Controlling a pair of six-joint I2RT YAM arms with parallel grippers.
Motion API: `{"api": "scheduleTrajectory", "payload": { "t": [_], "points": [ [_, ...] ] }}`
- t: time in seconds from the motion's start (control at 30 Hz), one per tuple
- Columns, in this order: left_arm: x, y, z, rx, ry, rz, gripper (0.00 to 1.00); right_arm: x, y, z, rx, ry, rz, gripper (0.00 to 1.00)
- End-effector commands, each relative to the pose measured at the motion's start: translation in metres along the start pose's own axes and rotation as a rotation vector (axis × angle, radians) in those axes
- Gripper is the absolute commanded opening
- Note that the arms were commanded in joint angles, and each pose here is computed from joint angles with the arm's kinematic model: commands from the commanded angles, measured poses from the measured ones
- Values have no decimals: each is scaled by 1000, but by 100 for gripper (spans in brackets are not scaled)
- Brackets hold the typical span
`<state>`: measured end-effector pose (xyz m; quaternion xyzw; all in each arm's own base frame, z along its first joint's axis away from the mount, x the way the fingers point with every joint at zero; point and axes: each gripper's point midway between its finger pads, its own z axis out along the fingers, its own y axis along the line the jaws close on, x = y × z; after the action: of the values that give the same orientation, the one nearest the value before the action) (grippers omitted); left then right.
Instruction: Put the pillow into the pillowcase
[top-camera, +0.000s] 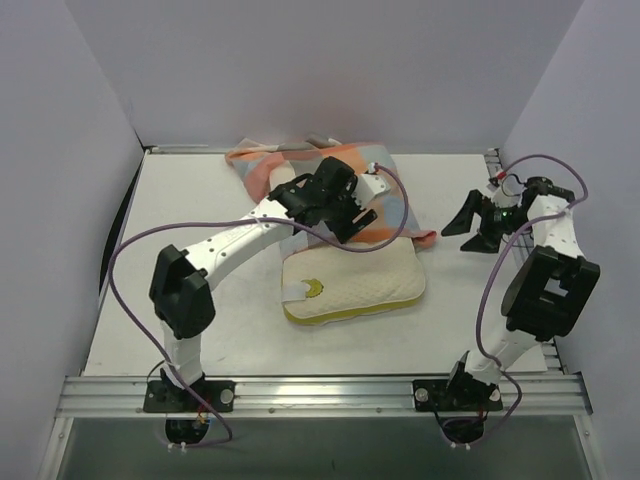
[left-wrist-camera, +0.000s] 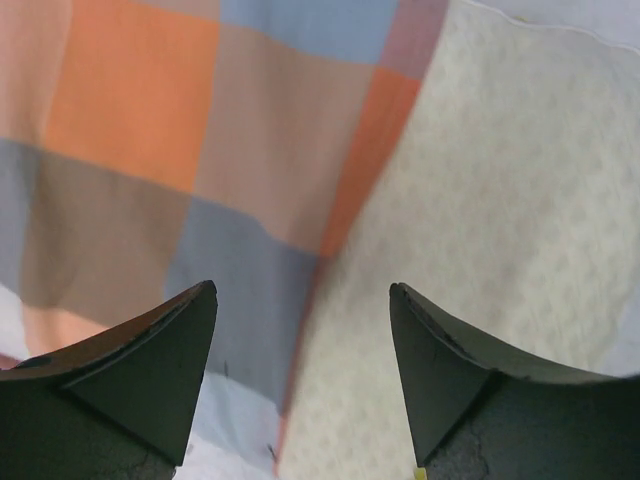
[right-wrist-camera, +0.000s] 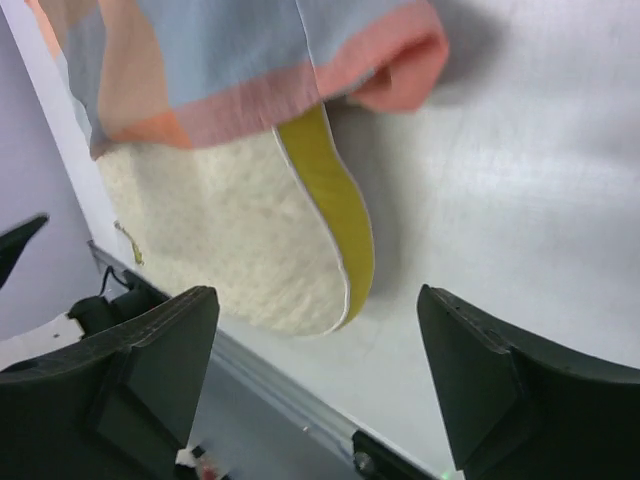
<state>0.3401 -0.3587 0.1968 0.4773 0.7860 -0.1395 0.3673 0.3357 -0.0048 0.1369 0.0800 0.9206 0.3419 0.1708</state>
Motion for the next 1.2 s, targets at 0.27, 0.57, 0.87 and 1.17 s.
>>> {"api": "scheduleTrajectory", "payload": {
  "t": [0.27, 0.57, 0.87, 1.17],
  "points": [
    [4, 0, 111, 114, 29, 128, 75, 143, 34, 38, -118, 468, 338, 91],
    [-12, -67, 68, 370, -35, 49, 0, 84, -8, 92, 6, 248, 261, 12],
    [-62, -165, 27, 618, -92, -57, 0, 8, 74, 68, -208, 55, 184, 0],
    [-44, -108, 61, 596, -48, -201, 0, 55, 63, 74, -183, 109, 211, 19]
  ]
}}
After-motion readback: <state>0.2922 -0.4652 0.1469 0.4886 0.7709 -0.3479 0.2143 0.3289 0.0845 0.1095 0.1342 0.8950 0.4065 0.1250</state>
